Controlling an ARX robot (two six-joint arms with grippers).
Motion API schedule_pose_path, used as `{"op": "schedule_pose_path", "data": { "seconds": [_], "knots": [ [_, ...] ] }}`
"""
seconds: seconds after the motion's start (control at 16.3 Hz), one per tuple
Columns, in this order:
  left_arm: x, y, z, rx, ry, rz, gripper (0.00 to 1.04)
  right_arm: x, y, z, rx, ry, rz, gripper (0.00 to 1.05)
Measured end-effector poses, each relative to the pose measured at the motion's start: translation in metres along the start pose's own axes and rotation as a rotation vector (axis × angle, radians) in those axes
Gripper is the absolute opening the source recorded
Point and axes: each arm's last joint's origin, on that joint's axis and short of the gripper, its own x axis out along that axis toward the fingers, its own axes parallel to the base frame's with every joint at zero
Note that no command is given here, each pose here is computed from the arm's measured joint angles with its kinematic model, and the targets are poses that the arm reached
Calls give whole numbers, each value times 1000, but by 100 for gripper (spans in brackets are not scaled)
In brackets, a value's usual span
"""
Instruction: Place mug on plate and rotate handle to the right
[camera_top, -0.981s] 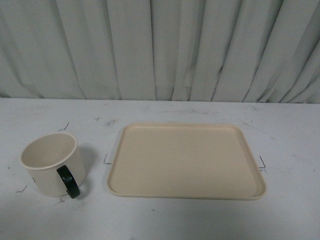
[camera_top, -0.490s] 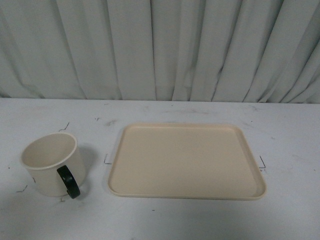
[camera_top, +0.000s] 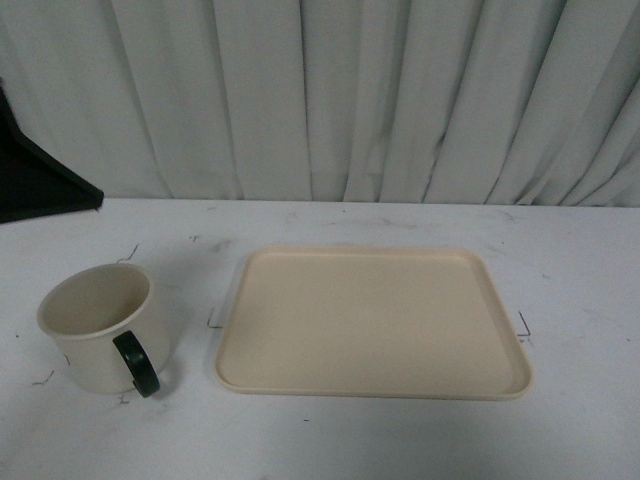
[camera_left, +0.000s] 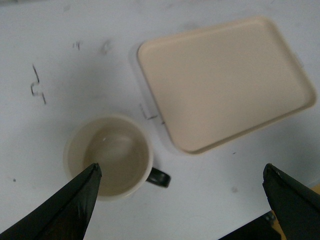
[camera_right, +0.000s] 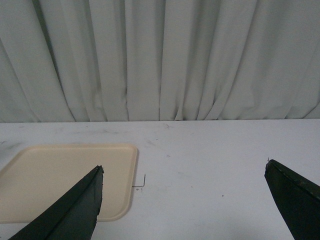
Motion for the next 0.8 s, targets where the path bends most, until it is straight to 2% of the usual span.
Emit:
{"op": "schedule_pose_path", "data": {
  "seconds": [0.06, 0.12, 0.43, 0.74, 0.8],
  "knots": [
    [60, 35, -5, -15, 301, 56, 98, 0, 0, 0, 0, 0, 0, 98],
    [80, 55, -12, -10, 364, 101, 98, 0, 0, 0, 0, 0, 0, 98],
    [86, 87, -23, -58, 407, 178, 98, 0, 0, 0, 0, 0, 0, 98],
    [104, 84, -13, -87, 420, 150, 98, 0, 0, 0, 0, 0, 0, 98],
    [108, 83, -10, -74, 410, 157, 92, 0, 0, 0, 0, 0, 0, 98]
  ]
}}
